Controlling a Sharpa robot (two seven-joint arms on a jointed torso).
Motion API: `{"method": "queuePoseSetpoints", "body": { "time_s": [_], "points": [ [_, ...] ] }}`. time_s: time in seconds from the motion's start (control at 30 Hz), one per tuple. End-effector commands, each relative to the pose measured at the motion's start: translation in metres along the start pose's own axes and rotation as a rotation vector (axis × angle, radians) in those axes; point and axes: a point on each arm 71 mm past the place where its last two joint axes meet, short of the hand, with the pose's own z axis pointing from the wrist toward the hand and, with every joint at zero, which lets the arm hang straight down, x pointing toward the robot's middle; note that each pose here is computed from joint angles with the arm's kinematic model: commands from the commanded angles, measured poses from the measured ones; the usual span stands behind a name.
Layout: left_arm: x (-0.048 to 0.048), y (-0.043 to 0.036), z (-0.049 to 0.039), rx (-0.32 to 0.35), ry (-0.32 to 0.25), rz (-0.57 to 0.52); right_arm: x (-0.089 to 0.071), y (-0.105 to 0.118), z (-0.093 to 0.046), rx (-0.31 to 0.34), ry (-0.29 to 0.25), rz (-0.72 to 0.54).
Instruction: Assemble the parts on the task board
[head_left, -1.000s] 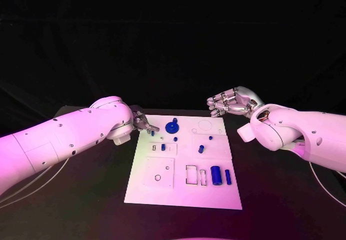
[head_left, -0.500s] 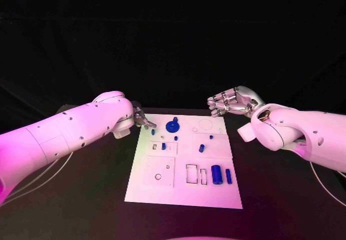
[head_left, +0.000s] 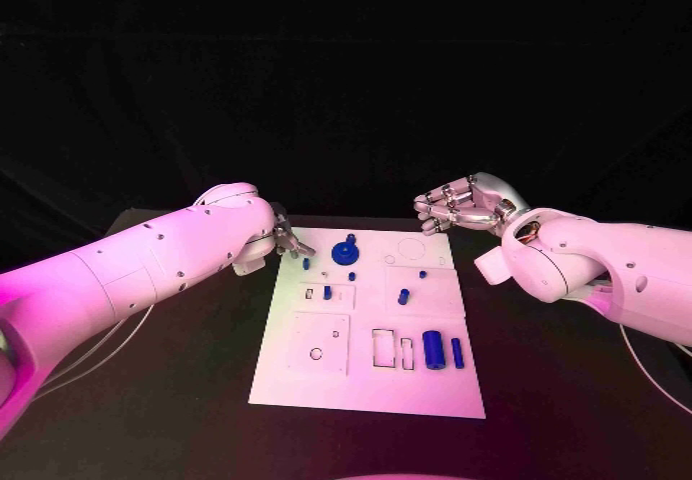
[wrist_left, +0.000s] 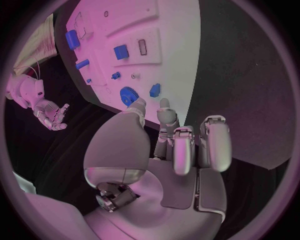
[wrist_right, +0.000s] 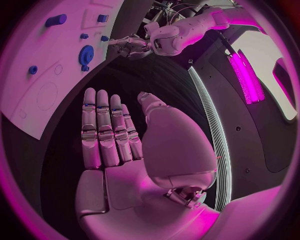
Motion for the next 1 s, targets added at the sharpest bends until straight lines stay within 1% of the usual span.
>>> {"method": "queuePoseSetpoints", "body": {
  "time_s": [0.03,0.2,0.43,1.0],
  "points": [
    [0.0019,-0.0039,0.0012,0.018,0.003,0.026,0.0027,0.0009,0.0003,-0.009,0.020,0.002],
    [0.0048,-0.0044,0.0039,0.015,0.009,0.029,0.0031,0.0011,0.0005,-0.009,0.021,0.002],
    [0.0068,-0.0032,0.0063,0.010,0.021,0.027,0.0033,0.0011,0.0006,-0.010,0.021,0.002],
    [0.0114,-0.0036,0.0082,0.014,0.050,0.016,0.0042,0.0014,0.0012,-0.011,0.023,0.003]
  ]
}}
